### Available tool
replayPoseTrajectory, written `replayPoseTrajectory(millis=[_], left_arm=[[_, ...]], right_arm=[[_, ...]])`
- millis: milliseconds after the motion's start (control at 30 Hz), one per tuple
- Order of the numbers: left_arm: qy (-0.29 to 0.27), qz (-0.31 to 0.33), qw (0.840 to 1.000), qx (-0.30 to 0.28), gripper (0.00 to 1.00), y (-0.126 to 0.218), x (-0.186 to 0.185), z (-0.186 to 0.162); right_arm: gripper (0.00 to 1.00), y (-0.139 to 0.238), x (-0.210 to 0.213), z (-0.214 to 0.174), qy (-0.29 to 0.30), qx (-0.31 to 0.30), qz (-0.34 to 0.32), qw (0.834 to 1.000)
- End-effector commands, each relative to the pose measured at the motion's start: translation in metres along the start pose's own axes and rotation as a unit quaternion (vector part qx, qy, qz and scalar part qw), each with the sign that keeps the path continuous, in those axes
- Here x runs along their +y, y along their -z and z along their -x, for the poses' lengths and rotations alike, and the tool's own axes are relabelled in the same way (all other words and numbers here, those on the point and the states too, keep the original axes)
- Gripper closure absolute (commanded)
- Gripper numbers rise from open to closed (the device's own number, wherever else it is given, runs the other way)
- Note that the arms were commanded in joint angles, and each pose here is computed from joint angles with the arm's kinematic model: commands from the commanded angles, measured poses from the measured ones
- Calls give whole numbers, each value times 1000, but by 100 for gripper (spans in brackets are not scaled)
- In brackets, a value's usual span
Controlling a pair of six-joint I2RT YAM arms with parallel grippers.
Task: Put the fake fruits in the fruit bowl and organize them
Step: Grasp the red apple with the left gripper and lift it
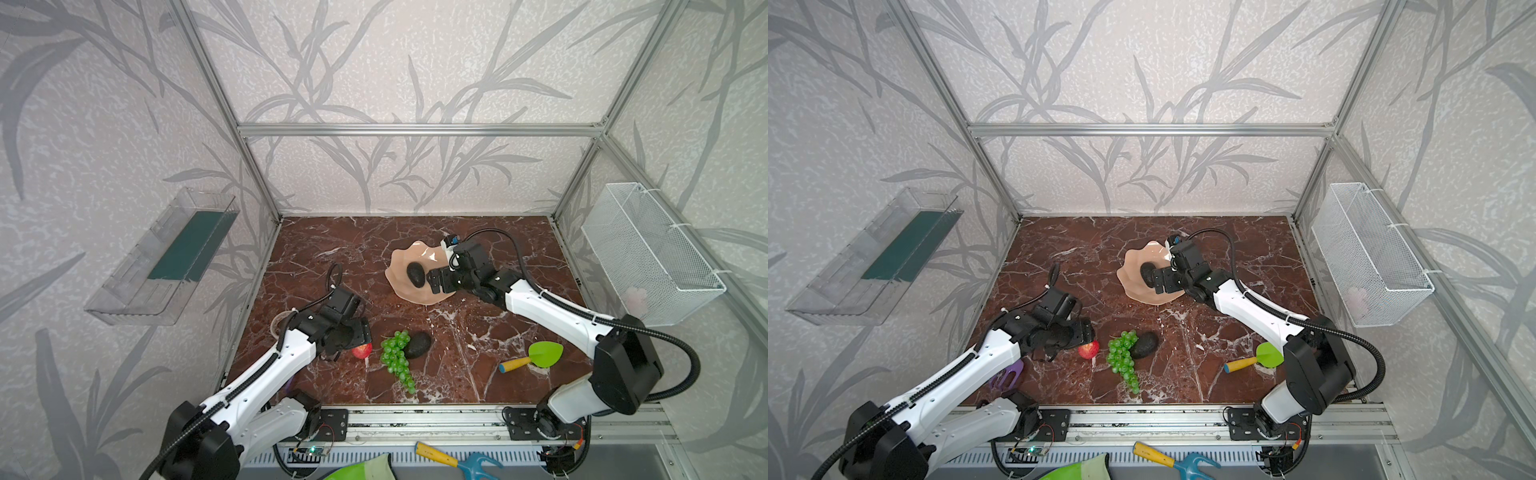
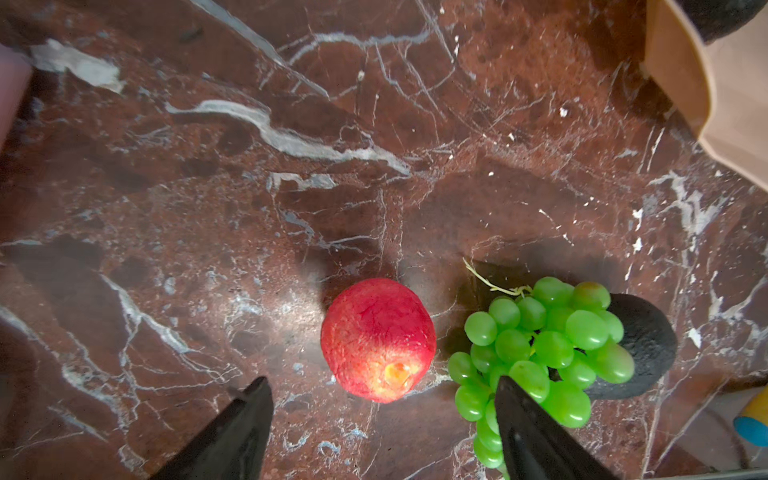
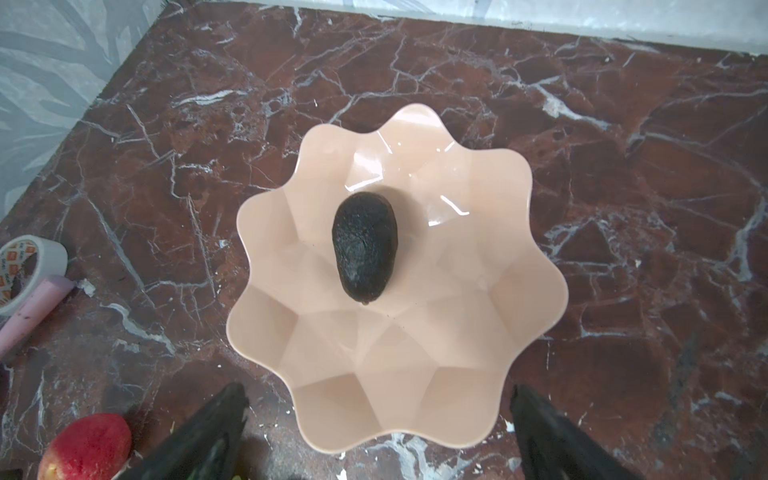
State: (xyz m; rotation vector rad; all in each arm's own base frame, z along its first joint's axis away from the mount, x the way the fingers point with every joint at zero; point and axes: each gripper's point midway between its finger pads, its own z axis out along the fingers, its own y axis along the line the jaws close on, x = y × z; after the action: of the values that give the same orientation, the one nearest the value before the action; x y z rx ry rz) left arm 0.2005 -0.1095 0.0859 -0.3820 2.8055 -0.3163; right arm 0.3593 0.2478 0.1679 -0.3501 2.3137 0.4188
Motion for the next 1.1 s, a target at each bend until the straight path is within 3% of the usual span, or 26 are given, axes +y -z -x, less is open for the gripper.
replayPoseTrajectory(millis=[0,400,500,600,767,933,1067], left_arm=[[8,18,1000,-1,16,-12,4,-3],[0,44,999,16,15,-45,8,-16],[1,44,999,19,18,-49,7,-16],[-3,45,999,21,29,-50,7,-16],[-3,41,999,19,44,-42,7,-17],[-22,33,999,-13,47,-14,2,-3],[-47,0,997,-59,47,11,-29,30]], right_arm=[[1,12,-1,9,-14,-23,7,1000],[1,15,-3,9,-15,-30,17,999],[0,17,0,9,-8,-33,27,999],[1,19,-2,8,-7,-38,26,999],[1,22,-10,8,-18,-42,15,999],[1,23,-23,7,-38,-48,-3,998],[1,23,-30,5,-60,-51,0,997]])
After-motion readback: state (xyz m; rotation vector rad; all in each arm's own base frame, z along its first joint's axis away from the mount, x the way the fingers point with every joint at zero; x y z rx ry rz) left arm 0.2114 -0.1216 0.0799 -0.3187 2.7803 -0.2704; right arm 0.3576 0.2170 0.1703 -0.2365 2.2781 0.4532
